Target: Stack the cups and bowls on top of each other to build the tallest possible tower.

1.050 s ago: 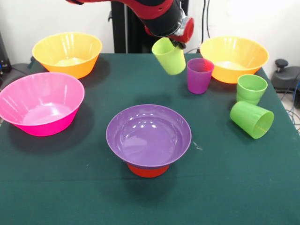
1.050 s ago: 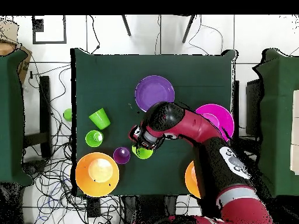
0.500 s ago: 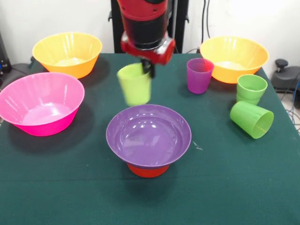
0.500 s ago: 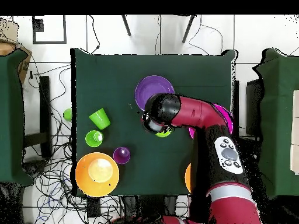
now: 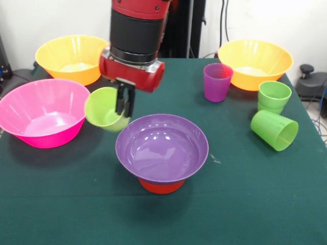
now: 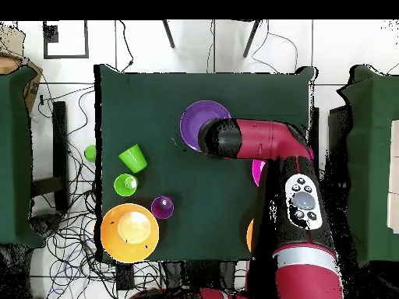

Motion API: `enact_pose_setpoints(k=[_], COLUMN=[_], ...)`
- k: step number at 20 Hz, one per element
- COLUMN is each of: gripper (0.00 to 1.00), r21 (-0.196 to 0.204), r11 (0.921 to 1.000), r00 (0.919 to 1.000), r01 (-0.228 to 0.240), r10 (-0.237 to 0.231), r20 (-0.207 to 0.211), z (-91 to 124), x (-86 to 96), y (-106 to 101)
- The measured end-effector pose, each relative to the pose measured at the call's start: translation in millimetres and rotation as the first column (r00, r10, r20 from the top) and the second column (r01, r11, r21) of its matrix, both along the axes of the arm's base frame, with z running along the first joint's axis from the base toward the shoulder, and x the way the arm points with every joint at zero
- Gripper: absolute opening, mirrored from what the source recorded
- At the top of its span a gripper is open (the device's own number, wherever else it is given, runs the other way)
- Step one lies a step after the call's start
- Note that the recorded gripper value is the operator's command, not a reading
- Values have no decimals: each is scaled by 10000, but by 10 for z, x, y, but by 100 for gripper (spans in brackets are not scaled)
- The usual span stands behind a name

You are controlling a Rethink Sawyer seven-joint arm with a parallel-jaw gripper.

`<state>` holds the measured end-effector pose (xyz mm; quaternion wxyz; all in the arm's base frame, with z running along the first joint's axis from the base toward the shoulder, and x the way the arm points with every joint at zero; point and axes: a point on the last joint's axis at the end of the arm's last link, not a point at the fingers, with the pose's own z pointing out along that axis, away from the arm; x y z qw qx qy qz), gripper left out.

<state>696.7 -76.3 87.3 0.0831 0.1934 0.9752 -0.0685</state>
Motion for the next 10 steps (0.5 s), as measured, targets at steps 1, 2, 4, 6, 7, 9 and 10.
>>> enact_pose_setpoints(k=[1, 2, 4, 6, 7, 9, 10], gripper=[0, 0, 0, 0, 0, 0, 0], r21=[-69, -70, -45, 59, 119, 274, 380], r11=[10000, 9999, 9999, 9995, 9992, 9980, 9967], r00=[9998, 9996, 9990, 9979, 9974, 9967, 9964], r01=[43, 89, 160, 306, 381, 571, 714], r10=[-42, -87, -158, -309, -387, -586, -730], r20=[169, 285, 410, 576, 606, 561, 432], z=[43, 70, 104, 156, 174, 207, 234], x=[77, 132, 189, 267, 289, 323, 335], y=[-49, -71, -96, -126, -138, -159, -169])
